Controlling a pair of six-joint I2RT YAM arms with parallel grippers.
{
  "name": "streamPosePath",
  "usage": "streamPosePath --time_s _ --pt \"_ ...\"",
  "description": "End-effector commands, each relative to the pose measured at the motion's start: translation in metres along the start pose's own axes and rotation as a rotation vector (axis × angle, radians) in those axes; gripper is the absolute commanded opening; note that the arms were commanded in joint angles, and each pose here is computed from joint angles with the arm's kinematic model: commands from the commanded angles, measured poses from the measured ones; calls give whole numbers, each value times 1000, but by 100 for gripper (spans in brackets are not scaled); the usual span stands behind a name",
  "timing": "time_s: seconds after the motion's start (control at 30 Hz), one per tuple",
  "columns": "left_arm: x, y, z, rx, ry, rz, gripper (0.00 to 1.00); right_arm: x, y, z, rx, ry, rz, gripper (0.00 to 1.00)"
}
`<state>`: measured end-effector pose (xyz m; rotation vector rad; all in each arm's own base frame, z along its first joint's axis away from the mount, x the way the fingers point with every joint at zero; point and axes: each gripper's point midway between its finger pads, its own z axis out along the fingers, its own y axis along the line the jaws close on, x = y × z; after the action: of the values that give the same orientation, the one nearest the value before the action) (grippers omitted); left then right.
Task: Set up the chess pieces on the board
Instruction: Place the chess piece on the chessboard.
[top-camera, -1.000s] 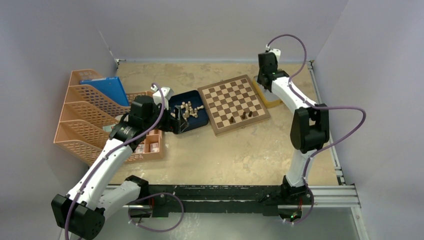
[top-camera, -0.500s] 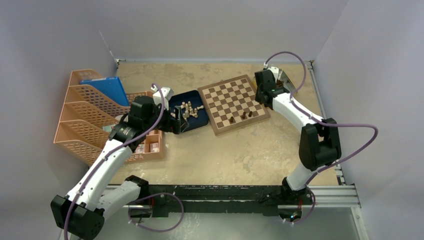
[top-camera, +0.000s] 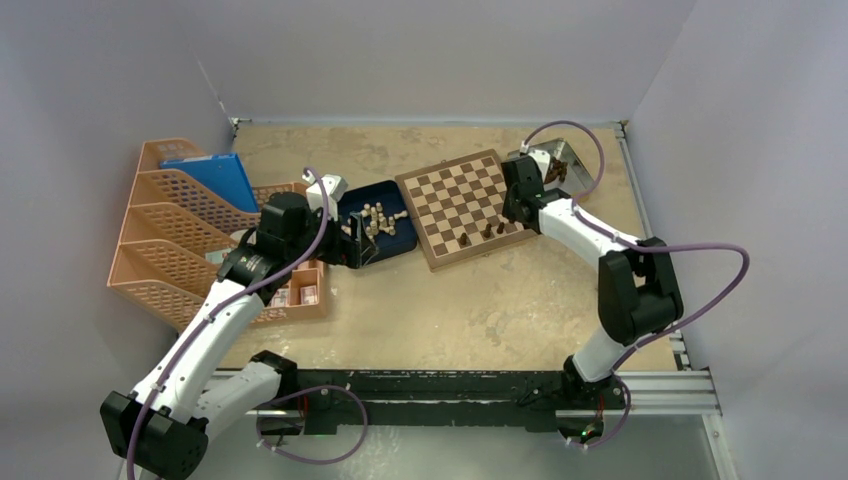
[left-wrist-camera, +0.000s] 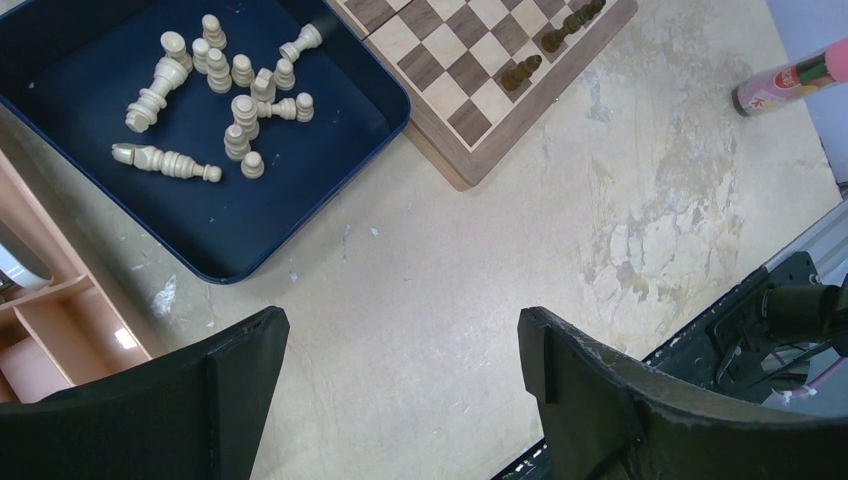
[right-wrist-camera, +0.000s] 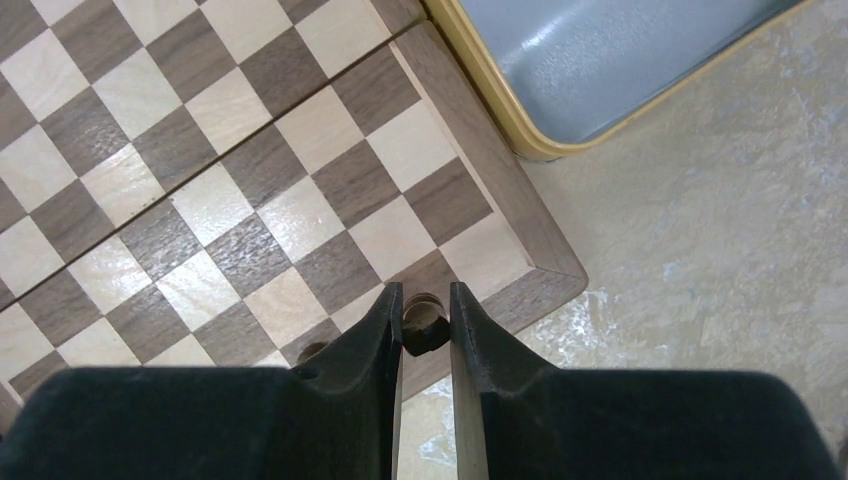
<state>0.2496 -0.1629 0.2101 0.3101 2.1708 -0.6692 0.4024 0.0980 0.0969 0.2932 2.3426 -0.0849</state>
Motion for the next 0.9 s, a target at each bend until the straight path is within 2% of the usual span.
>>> streamPosePath --time_s 0.0,0.87 --pt "-12 -9 -4 29 -47 19 85 -3 6 8 0 -27 27 20" --pt "-12 -8 -5 23 -47 19 85 13 -1 24 48 -3 -6 25"
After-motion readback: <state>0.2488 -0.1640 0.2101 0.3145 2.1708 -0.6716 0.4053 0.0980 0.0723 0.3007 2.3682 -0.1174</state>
